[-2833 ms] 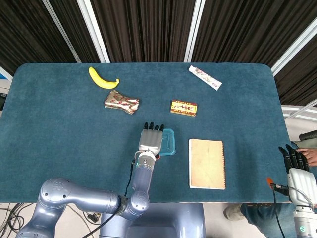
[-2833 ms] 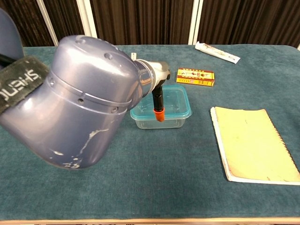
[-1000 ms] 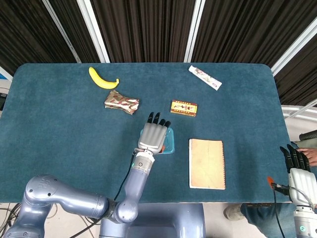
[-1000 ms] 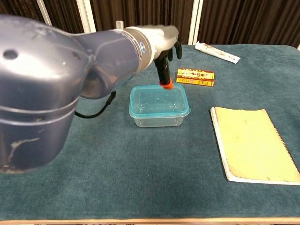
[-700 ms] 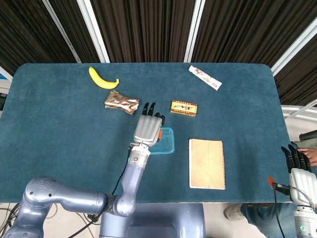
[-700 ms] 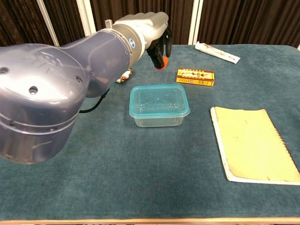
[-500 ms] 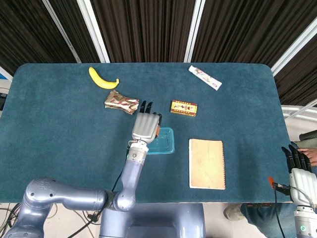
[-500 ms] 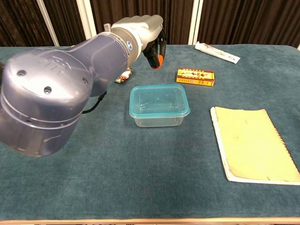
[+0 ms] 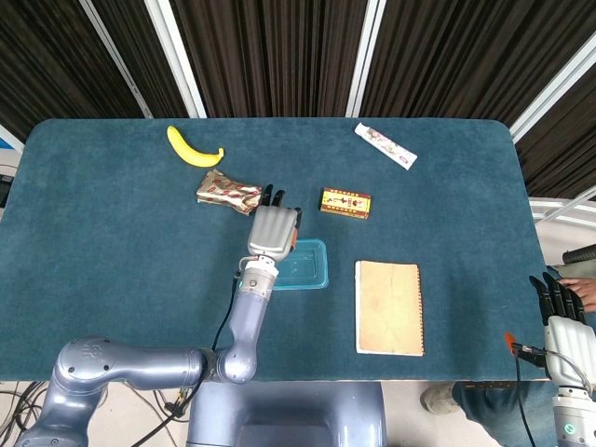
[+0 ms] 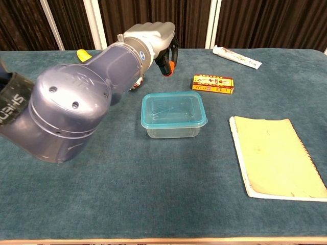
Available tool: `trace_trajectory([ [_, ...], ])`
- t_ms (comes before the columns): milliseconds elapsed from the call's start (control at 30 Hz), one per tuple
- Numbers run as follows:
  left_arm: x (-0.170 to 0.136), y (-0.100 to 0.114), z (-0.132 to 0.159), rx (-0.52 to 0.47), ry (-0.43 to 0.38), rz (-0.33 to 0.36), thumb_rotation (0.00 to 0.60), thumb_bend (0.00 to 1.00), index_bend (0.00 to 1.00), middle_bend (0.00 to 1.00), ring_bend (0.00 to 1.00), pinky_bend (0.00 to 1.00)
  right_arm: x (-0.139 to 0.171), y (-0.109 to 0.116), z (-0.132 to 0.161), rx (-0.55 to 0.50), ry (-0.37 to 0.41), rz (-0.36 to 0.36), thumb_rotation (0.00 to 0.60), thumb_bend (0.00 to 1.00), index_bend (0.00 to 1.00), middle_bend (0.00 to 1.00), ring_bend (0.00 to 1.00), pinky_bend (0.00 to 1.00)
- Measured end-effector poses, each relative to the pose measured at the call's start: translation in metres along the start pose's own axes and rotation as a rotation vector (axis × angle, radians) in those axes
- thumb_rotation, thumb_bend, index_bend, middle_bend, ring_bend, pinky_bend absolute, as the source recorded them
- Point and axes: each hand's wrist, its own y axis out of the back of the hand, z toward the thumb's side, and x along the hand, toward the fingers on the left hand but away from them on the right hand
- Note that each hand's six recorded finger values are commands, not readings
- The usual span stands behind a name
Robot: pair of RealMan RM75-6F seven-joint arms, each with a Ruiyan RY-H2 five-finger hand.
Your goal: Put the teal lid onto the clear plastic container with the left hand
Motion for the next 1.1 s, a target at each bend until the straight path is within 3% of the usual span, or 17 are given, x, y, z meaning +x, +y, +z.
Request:
trace_trajectory([
  [567, 0.011, -0.033, 0.035, 0.057, -0.051, -0.051, 0.6, 0.55, 0.63, 0.56, 0.13, 0.06, 0.001, 0.001, -0.001, -0.007, -0.008, 0.003, 0.6, 0.27, 0.09, 0.0, 0.02, 0.0],
  [1100, 0.013, -0.049, 0.05, 0.096, -0.065, -0.075, 0.6, 0.55, 0.63, 0.55, 0.12, 0.06, 0.002, 0.001, -0.003, -0.007, -0.013, 0.004, 0.6, 0.27, 0.09, 0.0, 0.02, 0.0],
])
